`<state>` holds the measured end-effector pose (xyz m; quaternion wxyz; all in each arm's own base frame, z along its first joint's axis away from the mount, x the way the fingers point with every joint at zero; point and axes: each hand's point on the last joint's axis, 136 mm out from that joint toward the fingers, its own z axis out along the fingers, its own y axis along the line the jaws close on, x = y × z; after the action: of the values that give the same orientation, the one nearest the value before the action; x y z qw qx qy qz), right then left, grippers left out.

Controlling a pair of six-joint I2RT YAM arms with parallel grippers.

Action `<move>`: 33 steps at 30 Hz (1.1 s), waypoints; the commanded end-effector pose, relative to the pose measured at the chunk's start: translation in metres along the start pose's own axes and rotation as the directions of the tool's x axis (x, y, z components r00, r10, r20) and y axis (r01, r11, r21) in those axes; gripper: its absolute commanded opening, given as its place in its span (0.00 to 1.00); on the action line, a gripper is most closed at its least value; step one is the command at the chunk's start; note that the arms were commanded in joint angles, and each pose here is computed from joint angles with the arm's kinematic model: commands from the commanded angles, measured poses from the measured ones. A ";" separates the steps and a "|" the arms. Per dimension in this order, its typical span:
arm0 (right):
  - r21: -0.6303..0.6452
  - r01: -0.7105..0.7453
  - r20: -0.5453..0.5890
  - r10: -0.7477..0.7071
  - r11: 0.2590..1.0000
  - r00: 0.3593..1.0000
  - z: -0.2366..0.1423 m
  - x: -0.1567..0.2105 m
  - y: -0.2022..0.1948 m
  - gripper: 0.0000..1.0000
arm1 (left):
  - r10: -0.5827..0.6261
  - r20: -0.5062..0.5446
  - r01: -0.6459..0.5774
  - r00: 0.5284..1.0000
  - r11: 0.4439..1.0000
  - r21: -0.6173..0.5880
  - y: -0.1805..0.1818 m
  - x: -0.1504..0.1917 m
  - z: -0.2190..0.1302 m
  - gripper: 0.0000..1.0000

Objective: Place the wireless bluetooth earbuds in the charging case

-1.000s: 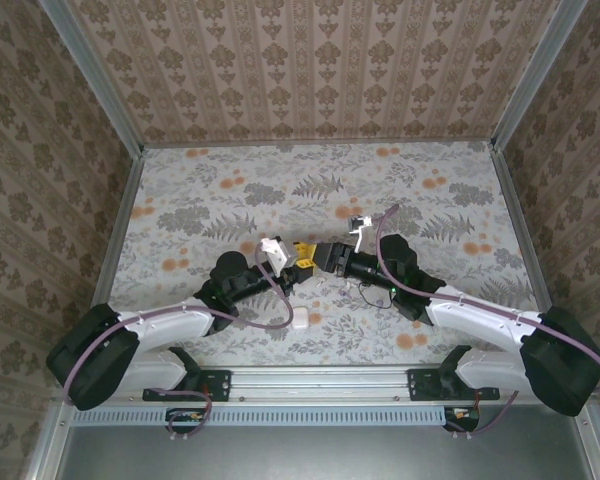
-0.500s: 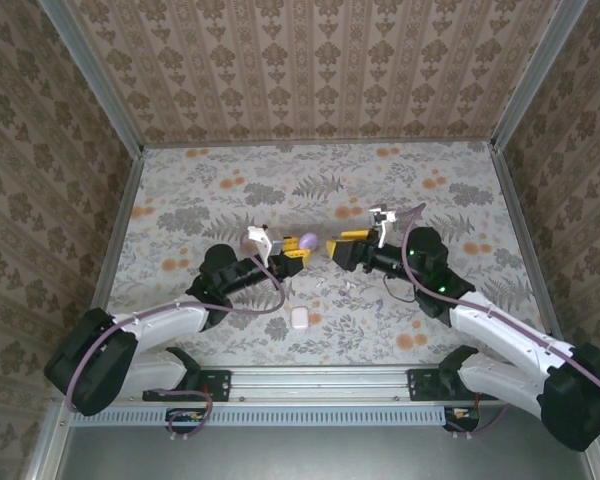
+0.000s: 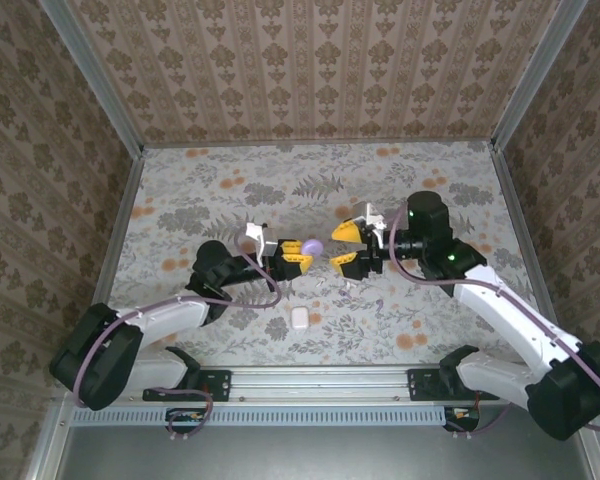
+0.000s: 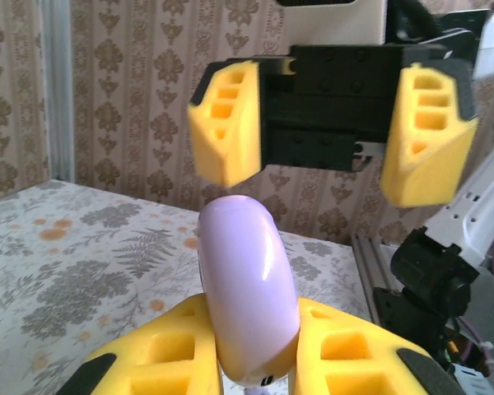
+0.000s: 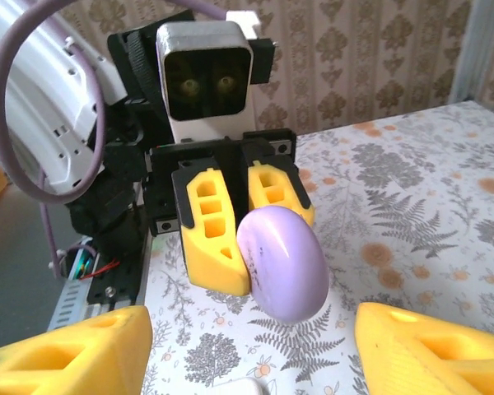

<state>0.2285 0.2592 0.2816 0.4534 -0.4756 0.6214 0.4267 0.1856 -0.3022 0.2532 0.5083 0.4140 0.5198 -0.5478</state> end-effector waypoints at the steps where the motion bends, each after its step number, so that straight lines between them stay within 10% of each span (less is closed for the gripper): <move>1: -0.124 0.055 -0.010 -0.057 0.991 0.998 0.006 0.001 0.013 0.64 | 0.051 0.056 -0.056 0.997 0.995 0.085 -0.013 -0.023 0.002 0.18; 14: -0.280 0.077 -0.038 -0.091 0.957 0.995 0.026 -0.005 0.027 0.51 | 0.066 0.063 -0.073 0.996 0.991 0.116 -0.020 -0.027 0.005 0.18; 24: -0.313 0.092 -0.044 -0.112 0.945 0.993 0.024 -0.007 0.031 0.22 | 0.066 0.068 -0.074 0.995 0.991 0.113 -0.021 -0.027 0.006 0.19; 33: -0.117 0.164 -0.275 -0.191 0.979 0.942 0.013 0.029 0.004 0.21 | 0.195 -0.058 -0.195 0.979 0.981 0.006 -0.010 -0.003 -0.003 0.60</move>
<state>0.2188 0.2802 0.2598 0.3734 -0.5852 0.5906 0.4116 0.1708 -0.3026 0.2620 0.5200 0.4548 0.4857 -0.5356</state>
